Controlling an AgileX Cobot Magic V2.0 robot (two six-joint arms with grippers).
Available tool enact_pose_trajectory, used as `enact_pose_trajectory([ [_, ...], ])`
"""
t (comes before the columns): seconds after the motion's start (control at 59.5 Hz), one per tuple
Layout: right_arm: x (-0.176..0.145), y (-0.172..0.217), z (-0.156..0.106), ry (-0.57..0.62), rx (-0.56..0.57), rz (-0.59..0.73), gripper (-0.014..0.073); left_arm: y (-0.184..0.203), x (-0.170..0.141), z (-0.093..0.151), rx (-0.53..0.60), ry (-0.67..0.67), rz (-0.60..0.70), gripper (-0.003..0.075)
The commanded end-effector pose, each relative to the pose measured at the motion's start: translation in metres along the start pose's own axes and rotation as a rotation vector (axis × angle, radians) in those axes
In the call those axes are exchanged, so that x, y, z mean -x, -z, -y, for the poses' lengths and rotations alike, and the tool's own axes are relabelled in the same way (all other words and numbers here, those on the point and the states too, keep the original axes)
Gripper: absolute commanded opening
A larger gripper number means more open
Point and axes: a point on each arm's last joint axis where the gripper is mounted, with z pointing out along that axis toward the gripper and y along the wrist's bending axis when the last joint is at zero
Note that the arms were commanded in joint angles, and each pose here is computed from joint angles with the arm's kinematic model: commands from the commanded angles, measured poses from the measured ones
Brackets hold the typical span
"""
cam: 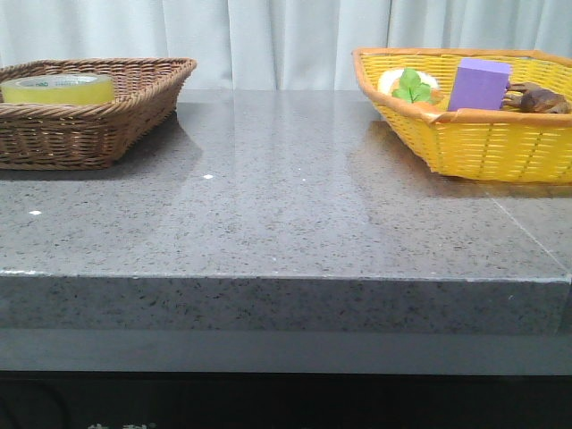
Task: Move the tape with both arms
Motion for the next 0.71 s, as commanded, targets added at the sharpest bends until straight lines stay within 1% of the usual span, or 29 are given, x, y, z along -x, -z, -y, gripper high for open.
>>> enact_pose_trajectory([
  [0.0,0.012,0.005,0.000,0.010,-0.002,0.105,-0.0067,0.002,0.006,0.000,0.004,0.008,0.091,-0.0020],
  [0.05,0.009,0.006,0.004,0.033,-0.036,0.130,-0.0067,0.002,0.006,0.000,0.004,0.008,0.091,-0.0020],
  [0.101,0.004,0.008,0.010,0.049,-0.087,0.188,-0.0067,0.002,0.006,0.000,0.004,0.008,0.091,-0.0020],
  [0.202,-0.016,0.010,0.025,0.032,-0.206,0.307,-0.0067,0.002,0.006,0.000,0.004,0.008,0.091,-0.0020],
  [0.303,-0.045,0.017,0.034,0.033,-0.311,0.435,-0.0067,0.002,0.006,0.000,0.004,0.008,0.091,-0.0020],
  [0.336,-0.061,0.017,0.036,0.052,-0.351,0.477,-0.0067,0.002,0.006,0.000,0.004,0.008,0.091,-0.0020],
  [0.404,-0.082,0.020,0.038,0.061,-0.400,0.538,-0.0067,0.002,0.006,0.000,0.004,0.008,0.091,-0.0020],
  [0.555,-0.131,0.018,0.041,0.031,-0.485,0.599,-0.0067,0.002,0.006,0.000,0.004,0.008,0.091,-0.0020],
  [0.689,-0.159,0.013,0.043,-0.007,-0.529,0.615,-0.0067,0.002,0.006,0.000,0.004,0.008,0.091,-0.0020],
])
